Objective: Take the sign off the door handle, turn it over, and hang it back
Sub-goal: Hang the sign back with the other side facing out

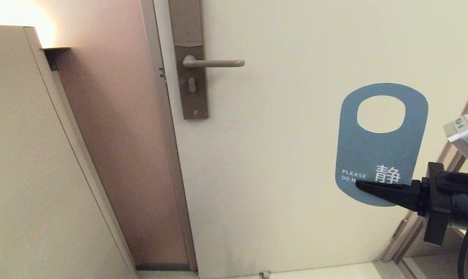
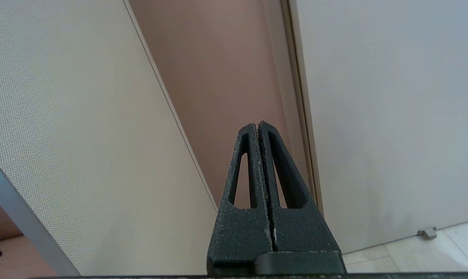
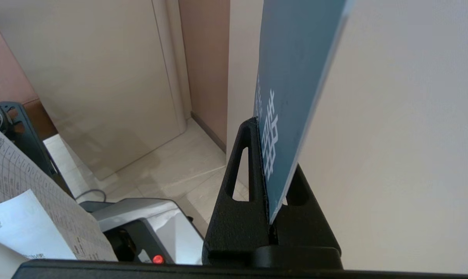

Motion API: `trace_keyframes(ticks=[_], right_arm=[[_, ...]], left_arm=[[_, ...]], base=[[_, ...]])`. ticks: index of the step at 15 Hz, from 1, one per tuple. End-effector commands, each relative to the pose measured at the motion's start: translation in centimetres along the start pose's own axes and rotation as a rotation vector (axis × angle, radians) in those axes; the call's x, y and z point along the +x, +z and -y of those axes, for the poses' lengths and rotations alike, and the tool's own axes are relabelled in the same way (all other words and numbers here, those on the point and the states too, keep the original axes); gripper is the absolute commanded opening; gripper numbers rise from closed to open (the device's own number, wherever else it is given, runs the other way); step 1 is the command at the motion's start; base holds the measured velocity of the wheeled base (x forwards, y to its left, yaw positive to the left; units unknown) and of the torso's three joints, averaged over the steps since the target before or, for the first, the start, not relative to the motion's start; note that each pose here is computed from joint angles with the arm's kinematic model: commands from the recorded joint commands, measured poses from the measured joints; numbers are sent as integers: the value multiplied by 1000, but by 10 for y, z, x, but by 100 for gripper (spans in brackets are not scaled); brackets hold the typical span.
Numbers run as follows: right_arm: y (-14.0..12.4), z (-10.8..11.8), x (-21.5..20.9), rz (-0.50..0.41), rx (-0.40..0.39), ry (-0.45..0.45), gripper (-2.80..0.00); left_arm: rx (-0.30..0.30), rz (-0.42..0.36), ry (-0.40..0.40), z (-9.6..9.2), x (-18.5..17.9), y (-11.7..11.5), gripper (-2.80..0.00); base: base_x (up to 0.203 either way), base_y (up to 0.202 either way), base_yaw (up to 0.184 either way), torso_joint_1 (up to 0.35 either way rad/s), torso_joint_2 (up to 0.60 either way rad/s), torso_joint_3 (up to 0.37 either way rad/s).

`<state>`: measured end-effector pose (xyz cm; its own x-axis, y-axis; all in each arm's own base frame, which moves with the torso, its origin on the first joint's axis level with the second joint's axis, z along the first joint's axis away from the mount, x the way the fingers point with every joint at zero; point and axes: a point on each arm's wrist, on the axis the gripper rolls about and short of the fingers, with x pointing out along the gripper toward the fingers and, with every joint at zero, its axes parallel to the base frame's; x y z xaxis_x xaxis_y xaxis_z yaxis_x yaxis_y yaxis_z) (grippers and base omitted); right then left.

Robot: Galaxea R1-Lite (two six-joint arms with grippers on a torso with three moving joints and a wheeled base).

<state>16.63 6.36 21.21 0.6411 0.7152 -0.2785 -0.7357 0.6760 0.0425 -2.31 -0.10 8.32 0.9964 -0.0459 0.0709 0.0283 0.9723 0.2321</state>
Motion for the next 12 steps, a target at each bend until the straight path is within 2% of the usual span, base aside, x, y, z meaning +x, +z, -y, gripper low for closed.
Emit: trace_keyframes(ticks=[1,5,12], right_arm=[[0,1,2,-3,1,4,-280],[4,2,2,7,-4,3,-280],[14,5,6,36,-17,-2,-280]], left_arm=[[14,1,-4,0,0,0,-280],[113,0,-7,0,0,0,-280],[119,-2,-5,0,0,0,-280]], base=[[0,0,0,0,0,0],[0,0,0,0,0,0],[0,0,0,0,0,0]])
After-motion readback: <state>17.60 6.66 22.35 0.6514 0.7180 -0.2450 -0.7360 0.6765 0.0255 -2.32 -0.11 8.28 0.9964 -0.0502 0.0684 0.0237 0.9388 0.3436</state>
